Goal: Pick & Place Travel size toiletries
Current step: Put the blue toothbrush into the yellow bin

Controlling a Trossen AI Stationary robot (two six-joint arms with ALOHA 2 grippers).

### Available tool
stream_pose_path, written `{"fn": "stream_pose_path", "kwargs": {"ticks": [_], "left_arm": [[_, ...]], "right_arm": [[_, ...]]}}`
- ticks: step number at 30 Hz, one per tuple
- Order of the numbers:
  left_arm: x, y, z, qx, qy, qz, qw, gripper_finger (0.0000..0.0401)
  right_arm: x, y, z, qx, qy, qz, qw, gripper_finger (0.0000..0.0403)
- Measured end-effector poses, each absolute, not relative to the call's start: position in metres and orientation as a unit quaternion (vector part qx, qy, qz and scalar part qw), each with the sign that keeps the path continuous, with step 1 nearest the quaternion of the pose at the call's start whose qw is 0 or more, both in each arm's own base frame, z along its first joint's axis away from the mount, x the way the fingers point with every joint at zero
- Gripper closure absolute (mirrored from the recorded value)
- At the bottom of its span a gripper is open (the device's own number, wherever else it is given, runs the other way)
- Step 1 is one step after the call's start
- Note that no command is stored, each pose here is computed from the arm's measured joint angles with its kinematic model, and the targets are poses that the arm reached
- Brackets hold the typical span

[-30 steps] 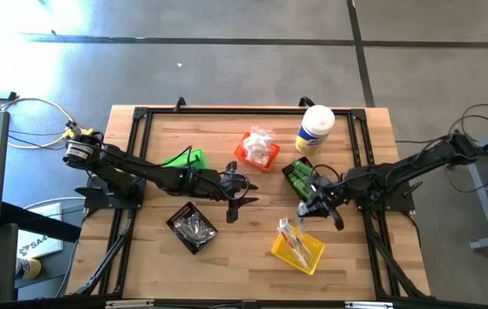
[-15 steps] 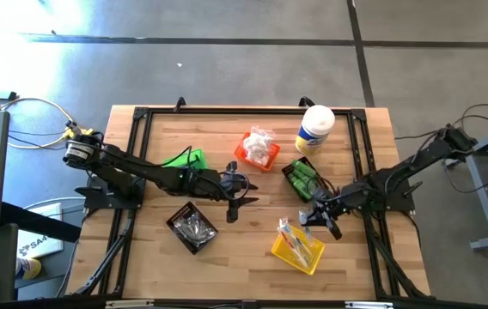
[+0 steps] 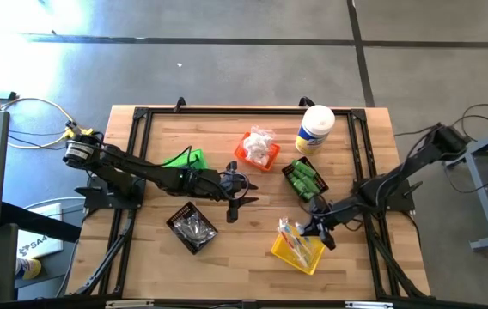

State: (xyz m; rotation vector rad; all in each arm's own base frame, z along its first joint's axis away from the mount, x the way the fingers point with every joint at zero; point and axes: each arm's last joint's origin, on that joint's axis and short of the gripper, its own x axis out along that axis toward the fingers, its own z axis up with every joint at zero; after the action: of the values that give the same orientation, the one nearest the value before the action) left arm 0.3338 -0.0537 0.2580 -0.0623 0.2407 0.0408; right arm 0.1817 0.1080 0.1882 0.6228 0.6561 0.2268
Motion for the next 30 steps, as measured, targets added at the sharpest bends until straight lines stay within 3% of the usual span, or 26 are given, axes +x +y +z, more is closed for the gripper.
{"fn": "stream_pose_path", "kwargs": {"ticks": [6, 17, 30], "left_arm": [[0.334, -0.054, 0.258, -0.031, 0.120, 0.020, 0.992, 0.0242], [0.334, -0.054, 0.258, -0.031, 0.121, 0.020, 0.992, 0.0242], [0.334, -0.054, 0.258, -0.031, 0.121, 0.019, 0.992, 0.0242]], "right_arm": [[0.186, 0.111, 0.177, 0.301, 0.343, 0.106, 0.883, 0.0387], [0.186, 0.107, 0.184, 0.285, 0.321, 0.119, 0.895, 0.0295], [0.184, 0.109, 0.185, 0.287, 0.346, 0.174, 0.876, 0.0234]]}}
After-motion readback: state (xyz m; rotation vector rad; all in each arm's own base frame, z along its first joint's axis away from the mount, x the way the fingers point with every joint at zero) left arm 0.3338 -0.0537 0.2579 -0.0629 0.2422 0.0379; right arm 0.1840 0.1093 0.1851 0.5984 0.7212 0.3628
